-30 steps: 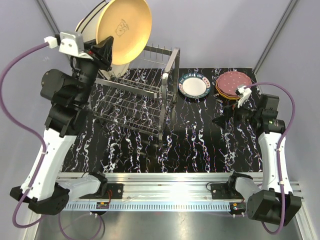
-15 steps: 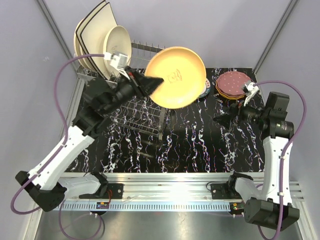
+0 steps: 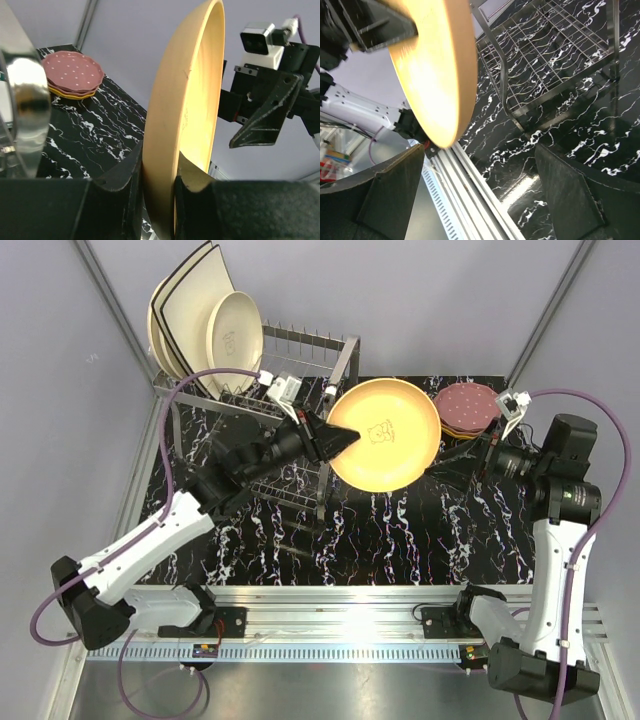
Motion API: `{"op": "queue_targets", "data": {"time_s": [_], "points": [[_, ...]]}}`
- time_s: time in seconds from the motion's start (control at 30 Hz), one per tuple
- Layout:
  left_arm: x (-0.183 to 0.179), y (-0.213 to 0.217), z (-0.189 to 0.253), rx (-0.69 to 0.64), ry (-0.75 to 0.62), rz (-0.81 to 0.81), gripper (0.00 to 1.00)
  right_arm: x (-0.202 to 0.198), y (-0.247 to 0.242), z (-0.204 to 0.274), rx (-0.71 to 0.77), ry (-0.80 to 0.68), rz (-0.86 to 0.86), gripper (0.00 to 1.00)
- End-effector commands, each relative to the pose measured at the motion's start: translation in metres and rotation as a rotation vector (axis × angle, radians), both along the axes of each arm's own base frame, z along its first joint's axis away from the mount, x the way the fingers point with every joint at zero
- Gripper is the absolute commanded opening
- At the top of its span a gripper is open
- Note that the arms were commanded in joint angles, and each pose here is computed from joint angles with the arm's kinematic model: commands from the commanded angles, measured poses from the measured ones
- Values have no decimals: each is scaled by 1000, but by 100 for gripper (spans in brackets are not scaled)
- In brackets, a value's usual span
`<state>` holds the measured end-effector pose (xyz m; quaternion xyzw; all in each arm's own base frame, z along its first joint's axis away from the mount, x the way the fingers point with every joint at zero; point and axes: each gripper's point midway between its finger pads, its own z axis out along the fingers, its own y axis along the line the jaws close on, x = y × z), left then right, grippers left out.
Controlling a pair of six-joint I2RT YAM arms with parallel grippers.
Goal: Unload the plates from the dish rack
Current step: Grab a plate with the left arm, then pass the plate from the left arm to the right
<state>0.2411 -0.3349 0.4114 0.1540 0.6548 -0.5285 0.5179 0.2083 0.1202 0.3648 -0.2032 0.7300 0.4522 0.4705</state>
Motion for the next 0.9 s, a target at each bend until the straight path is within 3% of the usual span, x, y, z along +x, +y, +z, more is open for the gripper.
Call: {"op": "queue_targets", "data": {"time_s": [0.0,0.17,0.3,0.4,0.43,0.5,0.6,0.7,0.73,0.77,0.87], "points": [[-6,-8,25,-95,-61,-15,0,4,2,7,54,45,3,99],[-8,-23,8,-76,-41,-22,0,13,1,7,75,72,-37,97],[-6,-29,0,-73,-34,-9,0,23,-1,-2,82,102,-78,90],[-4,-31,-5,-71,-28,4,0,29,-2,-7,79,121,-99,75],[-2,-31,-7,-69,-24,16,0,30,-2,-9,80,127,-100,63],[0,-33,-11,-65,-13,22,0,33,-3,-11,81,136,-108,50],[1,-34,-18,-59,1,28,2,36,-5,-14,73,132,-116,23],[-2,-33,-23,-43,4,26,20,37,-7,-17,53,122,-131,8],[-3,-28,-21,-37,-12,35,32,36,-7,-19,48,126,-136,5],[-4,-26,-25,-16,-11,37,38,38,-10,-20,34,115,-149,0],[-8,-10,-18,31,-74,65,61,39,-13,-26,4,111,-173,0]]}}
